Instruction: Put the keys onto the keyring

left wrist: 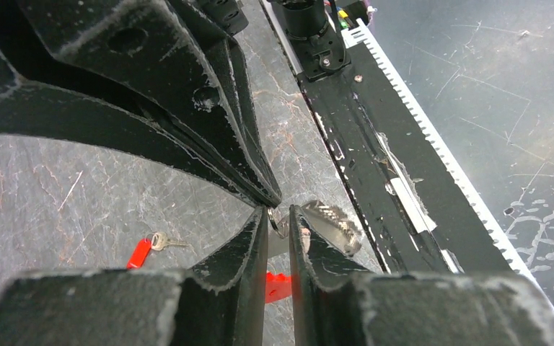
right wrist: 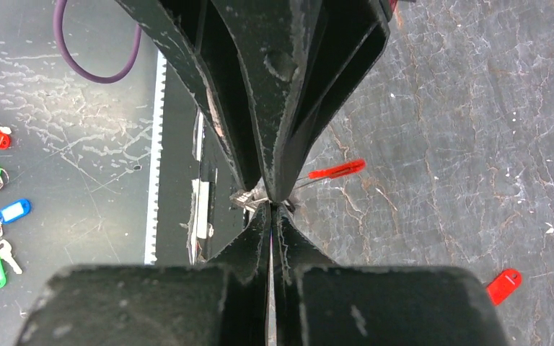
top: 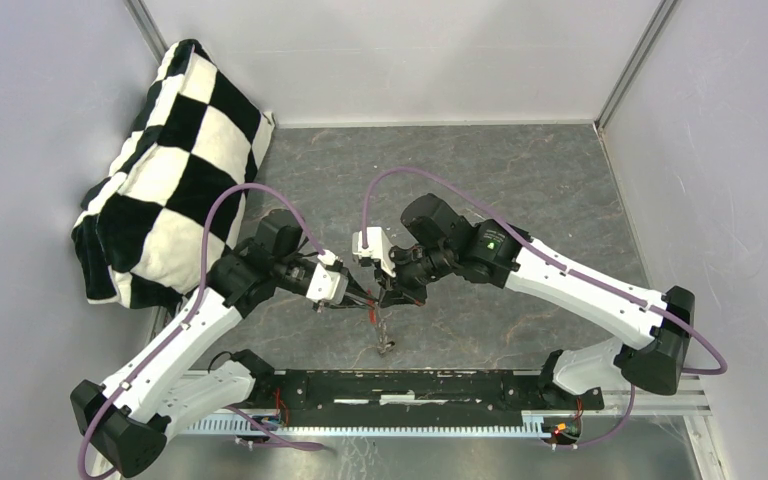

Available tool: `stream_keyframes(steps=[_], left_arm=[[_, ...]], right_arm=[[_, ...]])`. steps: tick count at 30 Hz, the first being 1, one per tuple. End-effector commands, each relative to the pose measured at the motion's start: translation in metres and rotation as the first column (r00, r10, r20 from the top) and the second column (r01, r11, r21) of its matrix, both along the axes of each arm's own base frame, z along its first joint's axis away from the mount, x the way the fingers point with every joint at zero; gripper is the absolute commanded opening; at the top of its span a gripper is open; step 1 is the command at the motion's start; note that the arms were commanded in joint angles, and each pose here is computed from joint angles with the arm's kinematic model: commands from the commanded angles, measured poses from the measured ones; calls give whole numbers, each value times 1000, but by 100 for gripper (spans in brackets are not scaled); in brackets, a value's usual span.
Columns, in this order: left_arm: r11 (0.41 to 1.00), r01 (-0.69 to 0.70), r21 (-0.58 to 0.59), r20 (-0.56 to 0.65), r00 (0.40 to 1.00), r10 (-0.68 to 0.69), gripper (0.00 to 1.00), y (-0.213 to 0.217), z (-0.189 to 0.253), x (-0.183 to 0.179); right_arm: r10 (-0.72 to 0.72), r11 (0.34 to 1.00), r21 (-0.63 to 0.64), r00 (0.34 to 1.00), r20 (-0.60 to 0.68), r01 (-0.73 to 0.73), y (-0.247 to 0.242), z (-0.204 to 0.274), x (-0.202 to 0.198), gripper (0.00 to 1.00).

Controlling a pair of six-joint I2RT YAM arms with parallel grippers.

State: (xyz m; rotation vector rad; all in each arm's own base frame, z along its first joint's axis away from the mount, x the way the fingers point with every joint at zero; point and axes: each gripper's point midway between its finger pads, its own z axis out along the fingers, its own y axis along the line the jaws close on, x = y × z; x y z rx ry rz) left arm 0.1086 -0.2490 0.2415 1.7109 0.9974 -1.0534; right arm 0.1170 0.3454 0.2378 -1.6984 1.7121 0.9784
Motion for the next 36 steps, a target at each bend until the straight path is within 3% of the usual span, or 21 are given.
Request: stream_keyframes(steps=[1, 6, 13, 23, 30, 36], left_arm=[[1000, 22, -13, -37, 999, -23, 25, -2, -1, -6], [1000, -7, 9, -44, 999, 7, 28, -1, -6, -3], [1000, -4, 15, -45, 999, 5, 11, -1, -9, -4], [997, -23, 78, -75, 997, 29, 2, 2, -23, -3], [999, 4, 49, -106, 994, 2, 2, -1, -8, -9], [997, 74, -33, -105, 991, -77, 2, -2, 17, -22]], right_arm=[[0, 992, 122, 999, 52, -7, 20, 35, 7, 1], [2, 992, 127, 999, 54, -9, 20, 36, 6, 1], [7, 989, 150, 999, 48, -14, 24, 40, 4, 1], [21, 978, 205, 999, 33, -27, 25, 45, -4, 1], [-79, 958, 283, 988, 132, 39, 9, 61, 7, 26], [-164, 887, 460, 951, 262, 26, -19, 72, 4, 47]])
